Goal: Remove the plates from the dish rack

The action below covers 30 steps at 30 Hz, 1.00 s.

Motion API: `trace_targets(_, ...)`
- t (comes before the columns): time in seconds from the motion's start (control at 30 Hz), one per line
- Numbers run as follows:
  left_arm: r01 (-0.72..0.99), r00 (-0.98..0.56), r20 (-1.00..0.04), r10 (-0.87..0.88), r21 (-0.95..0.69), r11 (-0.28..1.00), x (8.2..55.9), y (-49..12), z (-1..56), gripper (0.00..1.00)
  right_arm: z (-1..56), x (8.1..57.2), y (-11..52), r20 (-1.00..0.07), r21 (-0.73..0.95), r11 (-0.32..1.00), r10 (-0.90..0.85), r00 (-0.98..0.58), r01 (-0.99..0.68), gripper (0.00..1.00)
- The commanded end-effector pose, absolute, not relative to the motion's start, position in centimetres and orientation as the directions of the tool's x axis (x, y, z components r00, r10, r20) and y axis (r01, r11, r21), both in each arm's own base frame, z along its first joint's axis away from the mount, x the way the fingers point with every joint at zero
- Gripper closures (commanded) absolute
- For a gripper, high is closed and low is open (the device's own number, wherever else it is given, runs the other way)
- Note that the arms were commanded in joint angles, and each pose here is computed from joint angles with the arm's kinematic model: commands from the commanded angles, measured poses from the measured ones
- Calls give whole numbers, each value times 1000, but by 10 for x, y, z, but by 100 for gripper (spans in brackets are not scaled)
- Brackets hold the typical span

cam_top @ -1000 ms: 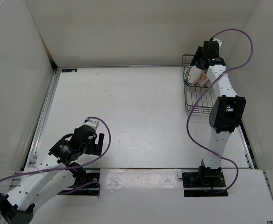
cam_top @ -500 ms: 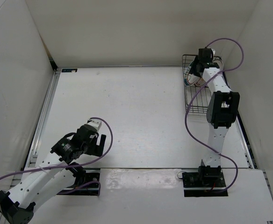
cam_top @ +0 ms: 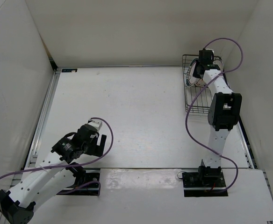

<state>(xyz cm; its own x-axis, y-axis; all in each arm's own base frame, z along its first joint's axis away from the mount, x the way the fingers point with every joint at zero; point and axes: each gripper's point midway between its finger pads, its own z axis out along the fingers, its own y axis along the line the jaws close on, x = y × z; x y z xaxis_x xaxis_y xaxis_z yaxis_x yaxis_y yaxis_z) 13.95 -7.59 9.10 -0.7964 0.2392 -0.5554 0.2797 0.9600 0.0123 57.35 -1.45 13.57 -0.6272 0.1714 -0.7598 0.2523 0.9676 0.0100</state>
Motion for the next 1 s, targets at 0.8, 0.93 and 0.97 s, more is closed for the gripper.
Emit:
trace_targets(0.8,331,-781,-571,254,-33,943,144,-91,100,0,285,335,218,-607,674,642,198,-770,-366,100)
trace_targets(0.93,357,-743,-632,220,-97,929,144,-100,110,0,245,296,269,-526,727,571,103,-844,-383,100)
trace_targets(0.97,357,-728,-654,204,-108,928,148,-102,114,0,240,292,276,-523,723,573,90,-848,-385,100)
